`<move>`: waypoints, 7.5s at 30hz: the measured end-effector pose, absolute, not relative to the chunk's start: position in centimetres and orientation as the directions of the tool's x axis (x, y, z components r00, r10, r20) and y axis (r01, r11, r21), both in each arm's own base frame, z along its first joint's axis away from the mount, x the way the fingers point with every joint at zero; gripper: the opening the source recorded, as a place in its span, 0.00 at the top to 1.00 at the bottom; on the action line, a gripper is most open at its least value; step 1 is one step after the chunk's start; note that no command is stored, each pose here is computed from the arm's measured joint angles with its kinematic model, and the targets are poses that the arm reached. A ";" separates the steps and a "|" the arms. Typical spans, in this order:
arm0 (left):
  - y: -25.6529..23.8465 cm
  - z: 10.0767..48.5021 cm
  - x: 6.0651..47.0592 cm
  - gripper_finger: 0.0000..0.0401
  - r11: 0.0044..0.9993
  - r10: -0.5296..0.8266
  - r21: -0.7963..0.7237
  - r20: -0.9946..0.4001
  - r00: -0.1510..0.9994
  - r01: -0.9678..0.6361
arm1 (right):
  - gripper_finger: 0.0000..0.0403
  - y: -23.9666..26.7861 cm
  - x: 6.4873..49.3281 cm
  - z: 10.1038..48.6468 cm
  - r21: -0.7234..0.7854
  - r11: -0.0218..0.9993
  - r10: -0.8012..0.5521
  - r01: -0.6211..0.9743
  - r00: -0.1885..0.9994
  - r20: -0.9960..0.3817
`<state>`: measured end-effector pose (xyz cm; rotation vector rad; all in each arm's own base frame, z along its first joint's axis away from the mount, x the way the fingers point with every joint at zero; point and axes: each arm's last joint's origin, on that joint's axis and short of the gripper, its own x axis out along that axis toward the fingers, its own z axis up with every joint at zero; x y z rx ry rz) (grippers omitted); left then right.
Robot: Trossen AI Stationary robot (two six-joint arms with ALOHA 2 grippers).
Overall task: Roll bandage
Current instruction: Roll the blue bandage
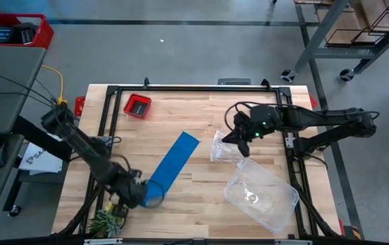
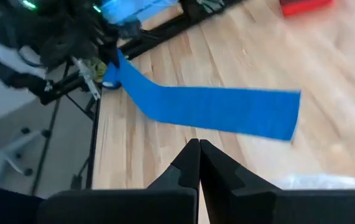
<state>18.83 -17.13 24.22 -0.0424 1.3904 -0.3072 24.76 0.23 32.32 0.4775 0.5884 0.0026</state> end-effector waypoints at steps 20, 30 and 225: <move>-11.2 26.7 20.3 0.96 0.985 -0.126 -0.083 -0.944 0.305 0.152 | 1.00 -7.0 39.5 13.9 0.777 0.473 0.142 0.415 0.835 -0.532; -11.2 26.8 20.5 0.96 0.992 -0.102 -0.071 -0.935 0.340 0.102 | 1.00 -7.0 42.1 12.6 0.571 0.571 0.018 0.590 0.687 -0.727; -2.7 20.3 17.8 0.58 0.889 0.007 0.086 -0.985 0.174 0.450 | 1.00 -4.5 30.0 11.1 0.546 0.267 -0.066 0.794 0.581 -0.811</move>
